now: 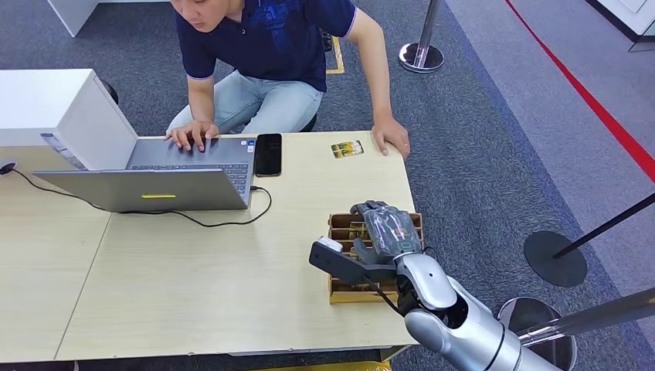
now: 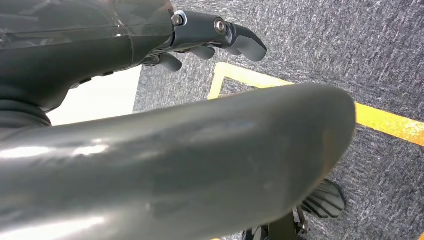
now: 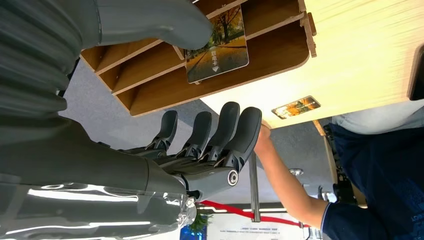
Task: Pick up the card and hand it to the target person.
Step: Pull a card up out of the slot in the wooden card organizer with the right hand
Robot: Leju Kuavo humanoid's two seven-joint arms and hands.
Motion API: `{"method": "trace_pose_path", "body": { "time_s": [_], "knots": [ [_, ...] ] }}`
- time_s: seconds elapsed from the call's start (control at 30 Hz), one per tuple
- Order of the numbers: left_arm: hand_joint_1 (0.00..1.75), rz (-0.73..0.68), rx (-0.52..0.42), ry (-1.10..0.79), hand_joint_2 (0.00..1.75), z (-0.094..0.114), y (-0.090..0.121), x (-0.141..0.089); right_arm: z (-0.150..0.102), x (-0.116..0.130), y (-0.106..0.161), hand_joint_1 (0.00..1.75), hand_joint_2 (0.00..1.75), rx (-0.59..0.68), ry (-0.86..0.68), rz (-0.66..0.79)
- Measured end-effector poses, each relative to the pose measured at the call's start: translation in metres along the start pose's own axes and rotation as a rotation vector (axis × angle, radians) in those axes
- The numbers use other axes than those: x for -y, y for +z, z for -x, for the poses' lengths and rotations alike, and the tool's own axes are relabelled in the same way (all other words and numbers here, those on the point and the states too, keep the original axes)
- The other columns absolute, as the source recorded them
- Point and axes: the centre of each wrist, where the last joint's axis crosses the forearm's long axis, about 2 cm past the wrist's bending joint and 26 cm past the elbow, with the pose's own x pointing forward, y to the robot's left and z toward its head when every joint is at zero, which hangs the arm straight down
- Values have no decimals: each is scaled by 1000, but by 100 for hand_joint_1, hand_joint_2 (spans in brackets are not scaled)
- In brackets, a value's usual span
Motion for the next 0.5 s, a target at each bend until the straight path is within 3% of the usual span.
{"method": "trace_pose_path", "body": {
  "time_s": [0.5],
  "knots": [
    [0, 3, 0, 2, 0, 0, 1, 2, 0, -4, -2, 72, 175, -6, -4, -29]
  ]
}}
